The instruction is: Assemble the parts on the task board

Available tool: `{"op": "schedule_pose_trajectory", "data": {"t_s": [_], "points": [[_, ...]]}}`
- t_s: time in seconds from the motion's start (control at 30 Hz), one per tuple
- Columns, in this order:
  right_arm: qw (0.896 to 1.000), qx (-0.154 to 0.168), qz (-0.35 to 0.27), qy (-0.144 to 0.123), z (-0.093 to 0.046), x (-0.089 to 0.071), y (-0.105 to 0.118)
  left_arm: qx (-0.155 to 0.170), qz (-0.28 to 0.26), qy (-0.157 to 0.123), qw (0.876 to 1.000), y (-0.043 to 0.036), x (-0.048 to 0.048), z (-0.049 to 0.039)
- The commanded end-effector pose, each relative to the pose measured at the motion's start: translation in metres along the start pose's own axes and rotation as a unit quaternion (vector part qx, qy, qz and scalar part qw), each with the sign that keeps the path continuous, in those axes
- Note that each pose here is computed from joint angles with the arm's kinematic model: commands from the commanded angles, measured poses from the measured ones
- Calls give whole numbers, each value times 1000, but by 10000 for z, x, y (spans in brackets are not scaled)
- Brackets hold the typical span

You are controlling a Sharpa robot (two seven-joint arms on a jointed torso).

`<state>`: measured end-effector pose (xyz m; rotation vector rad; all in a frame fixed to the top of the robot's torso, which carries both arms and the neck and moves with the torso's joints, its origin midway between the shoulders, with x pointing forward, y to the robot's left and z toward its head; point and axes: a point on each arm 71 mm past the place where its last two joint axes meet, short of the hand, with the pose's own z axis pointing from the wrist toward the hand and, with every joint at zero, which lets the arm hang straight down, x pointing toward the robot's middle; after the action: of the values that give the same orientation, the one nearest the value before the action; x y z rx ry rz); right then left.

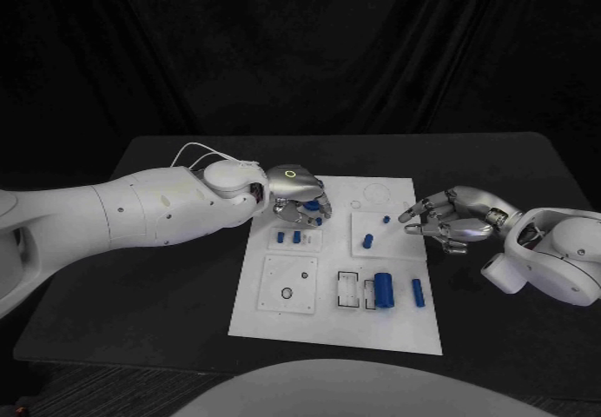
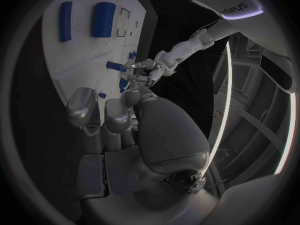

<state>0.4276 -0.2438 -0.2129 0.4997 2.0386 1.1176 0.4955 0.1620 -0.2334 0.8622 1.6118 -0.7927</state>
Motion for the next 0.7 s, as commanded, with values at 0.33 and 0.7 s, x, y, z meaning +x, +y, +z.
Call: {"op": "schedule_pose_trajectory", "data": {"t_s": [0.33, 0.7], "points": [[1000, 3, 1, 9, 9, 25, -8, 5, -5, 9, 1000, -15, 59, 42], [1000, 3, 1, 9, 11, 26, -7, 21, -1, -5, 1000, -40, 105, 53]]}}
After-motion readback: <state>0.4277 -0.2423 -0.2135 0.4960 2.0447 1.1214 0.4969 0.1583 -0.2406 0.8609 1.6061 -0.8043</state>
